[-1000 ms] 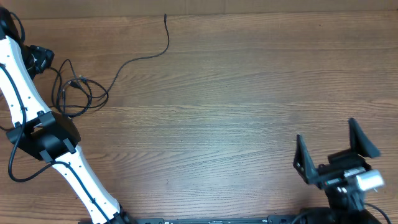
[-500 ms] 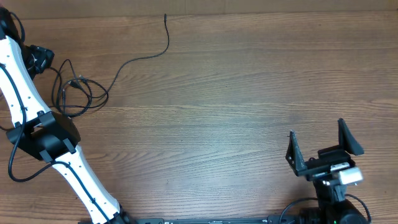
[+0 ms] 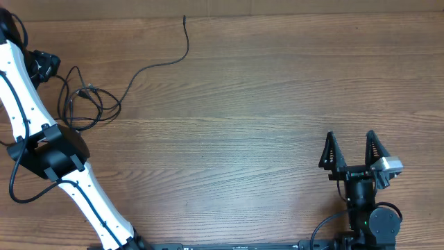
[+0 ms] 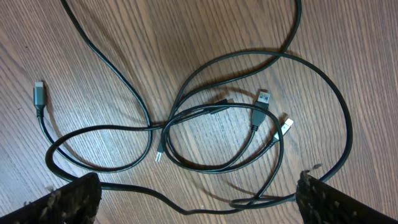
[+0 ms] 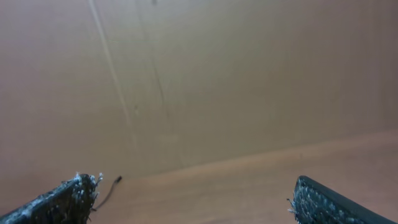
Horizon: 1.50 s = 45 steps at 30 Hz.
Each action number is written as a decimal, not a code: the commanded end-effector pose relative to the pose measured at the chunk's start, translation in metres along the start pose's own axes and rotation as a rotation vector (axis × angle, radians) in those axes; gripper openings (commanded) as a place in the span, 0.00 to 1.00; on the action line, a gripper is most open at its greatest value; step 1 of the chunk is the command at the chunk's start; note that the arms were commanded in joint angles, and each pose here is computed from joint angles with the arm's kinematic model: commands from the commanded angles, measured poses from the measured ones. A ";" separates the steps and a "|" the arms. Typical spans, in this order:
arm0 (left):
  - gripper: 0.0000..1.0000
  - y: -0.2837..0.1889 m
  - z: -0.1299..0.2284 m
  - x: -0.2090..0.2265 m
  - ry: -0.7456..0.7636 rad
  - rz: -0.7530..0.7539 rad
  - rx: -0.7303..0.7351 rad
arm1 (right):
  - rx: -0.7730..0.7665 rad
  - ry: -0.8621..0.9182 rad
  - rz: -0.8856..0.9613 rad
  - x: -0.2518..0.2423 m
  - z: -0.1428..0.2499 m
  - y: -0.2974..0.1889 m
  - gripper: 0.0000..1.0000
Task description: Untangle cables
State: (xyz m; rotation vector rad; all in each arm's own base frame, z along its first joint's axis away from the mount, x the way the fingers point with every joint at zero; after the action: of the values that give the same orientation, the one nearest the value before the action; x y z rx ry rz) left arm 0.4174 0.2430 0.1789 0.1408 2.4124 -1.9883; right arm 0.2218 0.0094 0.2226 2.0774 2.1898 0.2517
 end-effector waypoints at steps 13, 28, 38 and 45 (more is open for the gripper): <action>1.00 0.001 0.002 -0.001 0.016 -0.001 0.003 | 0.127 0.026 0.030 -0.004 0.032 -0.002 1.00; 1.00 0.001 0.002 -0.001 0.016 -0.001 0.003 | 0.219 0.027 0.029 -0.004 0.052 -0.006 1.00; 1.00 0.001 0.002 -0.001 0.016 -0.001 0.003 | 0.219 0.027 0.029 -0.004 0.052 -0.006 1.00; 1.00 0.001 0.002 -0.001 0.016 -0.001 0.003 | 0.219 0.027 0.029 -0.004 0.052 -0.006 1.00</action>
State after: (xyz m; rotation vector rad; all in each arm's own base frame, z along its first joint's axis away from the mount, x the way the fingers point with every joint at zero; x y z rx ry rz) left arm 0.4174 0.2430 0.1789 0.1408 2.4124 -1.9883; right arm 0.2263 0.0071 0.1731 2.2248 2.2979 0.0388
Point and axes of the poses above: each gripper's point midway between its finger pads, its own y axis out along the fingers, its own x axis along the line the jaws close on, z = x × y, the point moved 2 cm from there along -y, back along the fingers, and after that the axes turned 14 degrees about -y, right-handed, at the moved point
